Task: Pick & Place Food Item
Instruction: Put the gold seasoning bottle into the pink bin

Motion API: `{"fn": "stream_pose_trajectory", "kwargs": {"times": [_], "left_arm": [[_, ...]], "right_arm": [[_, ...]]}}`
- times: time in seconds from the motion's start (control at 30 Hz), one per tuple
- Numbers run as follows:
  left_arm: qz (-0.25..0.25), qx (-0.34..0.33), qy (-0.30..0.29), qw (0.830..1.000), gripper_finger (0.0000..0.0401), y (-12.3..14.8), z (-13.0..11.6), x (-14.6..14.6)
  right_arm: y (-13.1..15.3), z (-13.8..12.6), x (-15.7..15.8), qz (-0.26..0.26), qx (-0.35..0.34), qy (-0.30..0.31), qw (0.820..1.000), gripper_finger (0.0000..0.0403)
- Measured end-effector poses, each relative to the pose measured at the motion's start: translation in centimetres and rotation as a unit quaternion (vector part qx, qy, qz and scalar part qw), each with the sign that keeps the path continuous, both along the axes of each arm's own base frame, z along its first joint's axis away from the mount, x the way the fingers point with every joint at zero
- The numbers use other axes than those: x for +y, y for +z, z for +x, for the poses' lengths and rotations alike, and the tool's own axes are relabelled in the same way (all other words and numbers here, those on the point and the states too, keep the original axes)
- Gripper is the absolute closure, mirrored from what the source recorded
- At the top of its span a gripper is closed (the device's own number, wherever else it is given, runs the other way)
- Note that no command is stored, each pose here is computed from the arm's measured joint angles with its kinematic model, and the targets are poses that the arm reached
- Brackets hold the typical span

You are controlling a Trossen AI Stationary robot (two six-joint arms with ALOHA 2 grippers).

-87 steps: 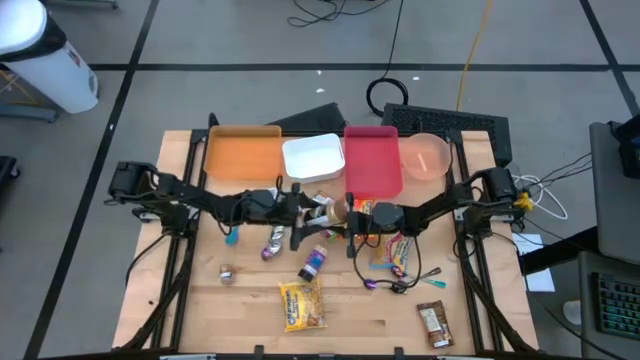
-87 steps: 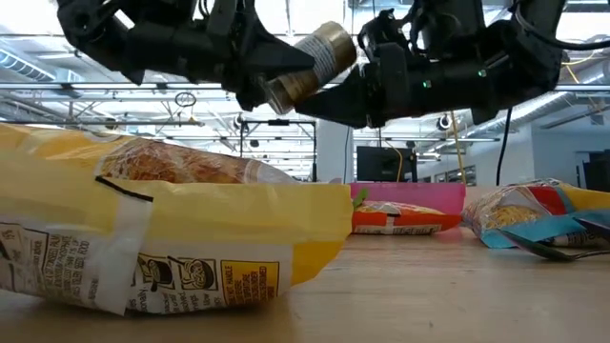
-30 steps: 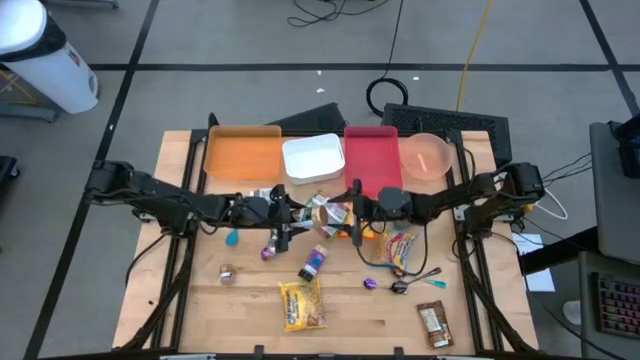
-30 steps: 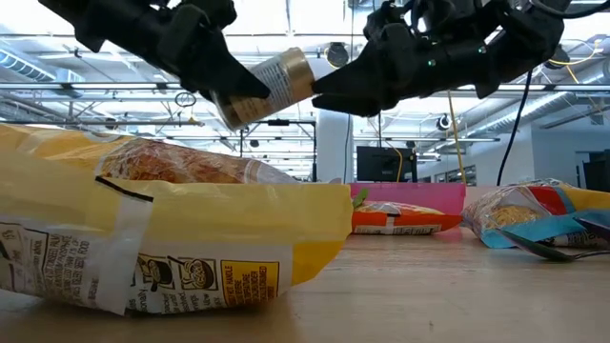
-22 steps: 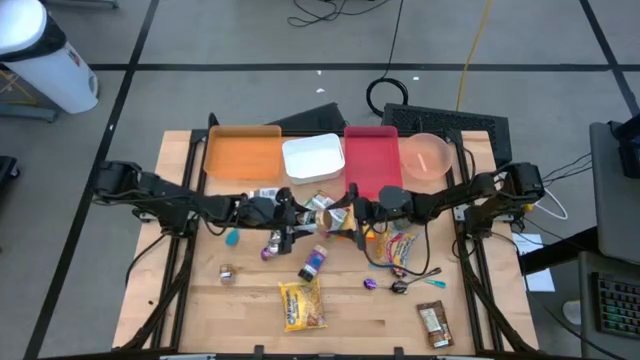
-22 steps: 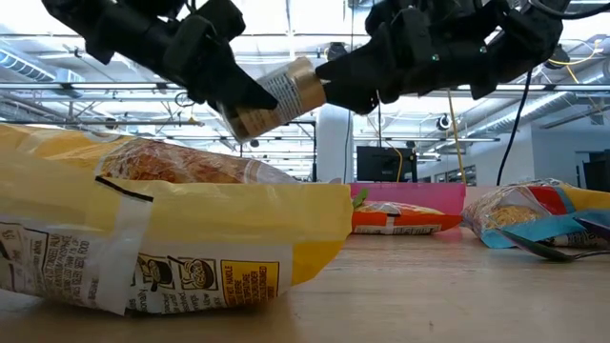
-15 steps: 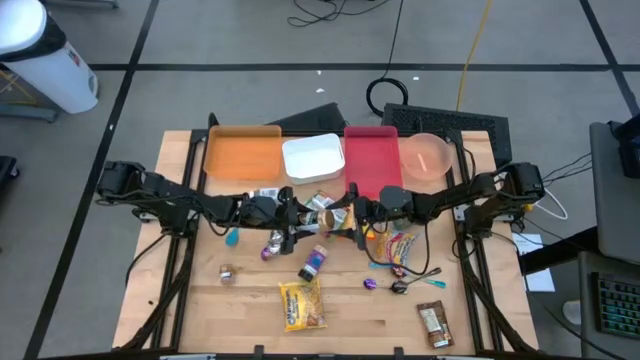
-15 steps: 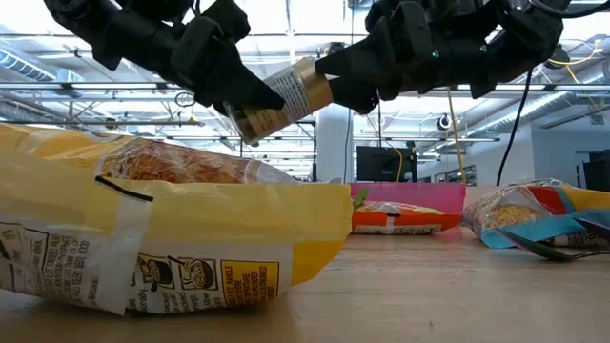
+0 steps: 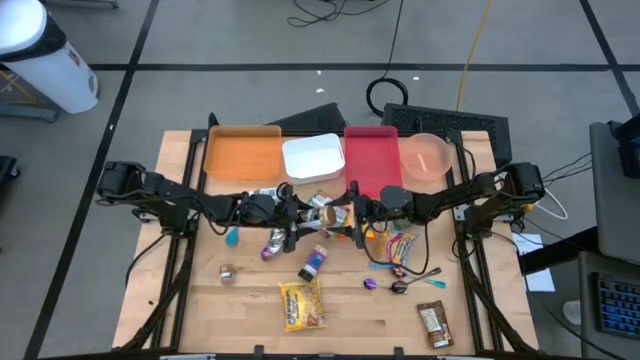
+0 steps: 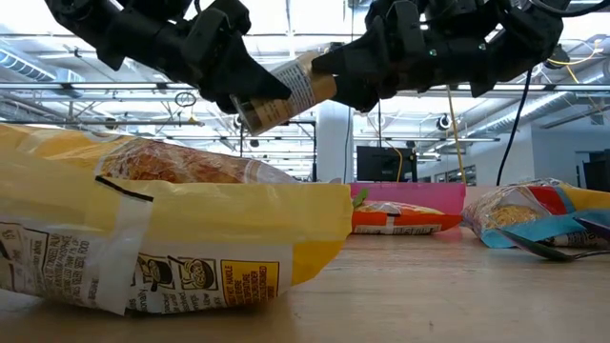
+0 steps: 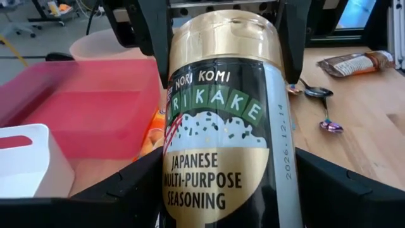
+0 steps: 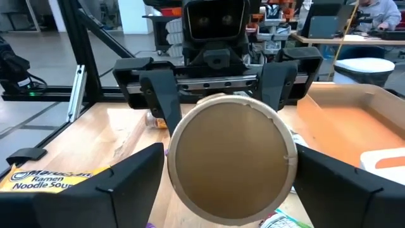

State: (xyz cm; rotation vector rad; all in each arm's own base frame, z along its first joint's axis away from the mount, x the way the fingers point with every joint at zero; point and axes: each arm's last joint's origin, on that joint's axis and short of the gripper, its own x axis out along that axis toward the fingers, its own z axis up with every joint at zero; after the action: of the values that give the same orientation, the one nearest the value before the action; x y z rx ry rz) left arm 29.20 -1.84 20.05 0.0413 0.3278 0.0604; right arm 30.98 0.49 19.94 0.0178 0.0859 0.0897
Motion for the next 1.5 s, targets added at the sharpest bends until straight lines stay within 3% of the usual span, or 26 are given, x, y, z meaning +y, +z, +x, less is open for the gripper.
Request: {"fn": "stream_pose_trajectory", "kwargs": {"times": [0.23, 0.5, 0.73, 1.07, 1.3, 1.5], "left_arm": [[-0.001, 0.001, -0.003, 1.0, 0.0118, -0.4, 0.2, 0.0], [-0.009, 0.003, -0.014, 1.0, 0.0097, -0.4, 0.2, 0.0], [-0.01, 0.005, -0.015, 1.0, 0.0117, -0.4, 0.2, -0.1], [-0.017, -0.012, -0.019, 1.0, 0.0032, -0.1, 0.3, -0.1], [-0.017, -0.009, -0.021, 1.0, 0.0024, 0.8, -0.4, -0.1], [-0.043, -0.002, -0.012, 0.999, 0.0023, 3.5, -3.0, 0.1]], "right_arm": [[-0.1, 0.0, 0.0, 0.0, 0.006, 0.0, 1.0, 0.0091], [-0.2, 0.0, 0.0, 0.001, 0.011, -0.001, 1.0, 0.0134], [-0.4, 0.0, 0.0, 0.001, 0.019, -0.002, 1.0, 0.0134], [-0.9, -0.1, 0.0, -0.001, 0.039, -0.003, 0.999, 0.0134], [-1.0, -0.1, 0.0, -0.001, 0.049, -0.005, 0.999, 0.0134], [-1.0, -0.1, -0.2, -0.001, 0.046, -0.008, 0.999, 0.0134]]}}
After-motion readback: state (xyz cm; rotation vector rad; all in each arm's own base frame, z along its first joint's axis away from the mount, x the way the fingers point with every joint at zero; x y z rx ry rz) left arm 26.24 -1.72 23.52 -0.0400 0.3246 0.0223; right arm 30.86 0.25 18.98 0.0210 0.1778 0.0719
